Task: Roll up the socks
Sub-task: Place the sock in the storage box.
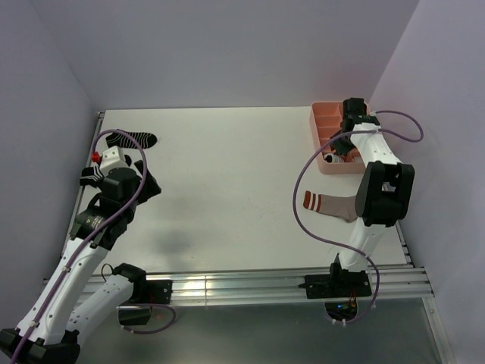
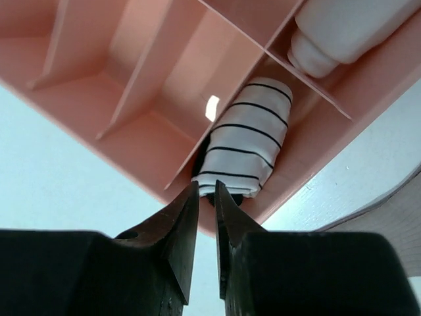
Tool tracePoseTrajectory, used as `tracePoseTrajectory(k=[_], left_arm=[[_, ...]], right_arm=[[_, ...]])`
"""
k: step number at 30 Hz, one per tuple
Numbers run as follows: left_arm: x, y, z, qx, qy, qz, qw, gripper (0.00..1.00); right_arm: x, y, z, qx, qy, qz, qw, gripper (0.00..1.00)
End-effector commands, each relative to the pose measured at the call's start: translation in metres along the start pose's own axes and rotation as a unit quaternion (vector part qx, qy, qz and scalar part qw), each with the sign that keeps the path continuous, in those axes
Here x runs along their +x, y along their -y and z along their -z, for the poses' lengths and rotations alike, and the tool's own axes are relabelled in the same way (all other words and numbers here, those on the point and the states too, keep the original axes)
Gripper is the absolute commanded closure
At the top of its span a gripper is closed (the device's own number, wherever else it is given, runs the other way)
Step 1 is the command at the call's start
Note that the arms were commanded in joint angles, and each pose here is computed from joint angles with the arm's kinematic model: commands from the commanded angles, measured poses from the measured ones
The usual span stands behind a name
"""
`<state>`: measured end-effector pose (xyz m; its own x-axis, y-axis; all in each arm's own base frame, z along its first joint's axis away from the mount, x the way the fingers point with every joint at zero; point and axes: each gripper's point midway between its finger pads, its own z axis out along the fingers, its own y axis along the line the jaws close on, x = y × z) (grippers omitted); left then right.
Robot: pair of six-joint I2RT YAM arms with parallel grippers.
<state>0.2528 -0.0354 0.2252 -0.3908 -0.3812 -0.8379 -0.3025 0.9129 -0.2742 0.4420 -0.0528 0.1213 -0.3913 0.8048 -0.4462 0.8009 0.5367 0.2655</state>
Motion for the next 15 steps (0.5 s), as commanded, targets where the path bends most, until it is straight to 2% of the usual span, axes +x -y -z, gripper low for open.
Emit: tracePoseTrajectory(k=[1, 4, 9, 13, 15], left_arm=[[-0.003, -0.001, 0.005, 0.004, 0.005, 0.009, 1.000, 0.16], [-0.001, -0.003, 0.007, 0.003, 0.003, 0.010, 1.000, 0.16], [0.001, -0.001, 0.006, 0.007, 0.001, 0.014, 1.000, 0.16], [0.002, 0.004, 0.004, 0.016, -0.006, 0.013, 1.000, 0.16], [0.002, 0.006, 0.003, 0.018, -0.008, 0.014, 1.000, 0.16]], right_arm=[[0.011, 0.003, -0.022, 0.000, -0.011, -0.003, 1.000, 0.77], [0.026, 0.010, -0.036, 0.011, -0.034, -0.001, 0.999, 0.82], [0.037, 0.011, -0.040, -0.003, -0.046, 0.009, 0.999, 0.83], [0.019, 0.000, -0.022, -0.018, -0.026, 0.029, 0.999, 0.82], [0.002, -0.008, -0.001, -0.038, 0.002, 0.035, 0.999, 0.77]])
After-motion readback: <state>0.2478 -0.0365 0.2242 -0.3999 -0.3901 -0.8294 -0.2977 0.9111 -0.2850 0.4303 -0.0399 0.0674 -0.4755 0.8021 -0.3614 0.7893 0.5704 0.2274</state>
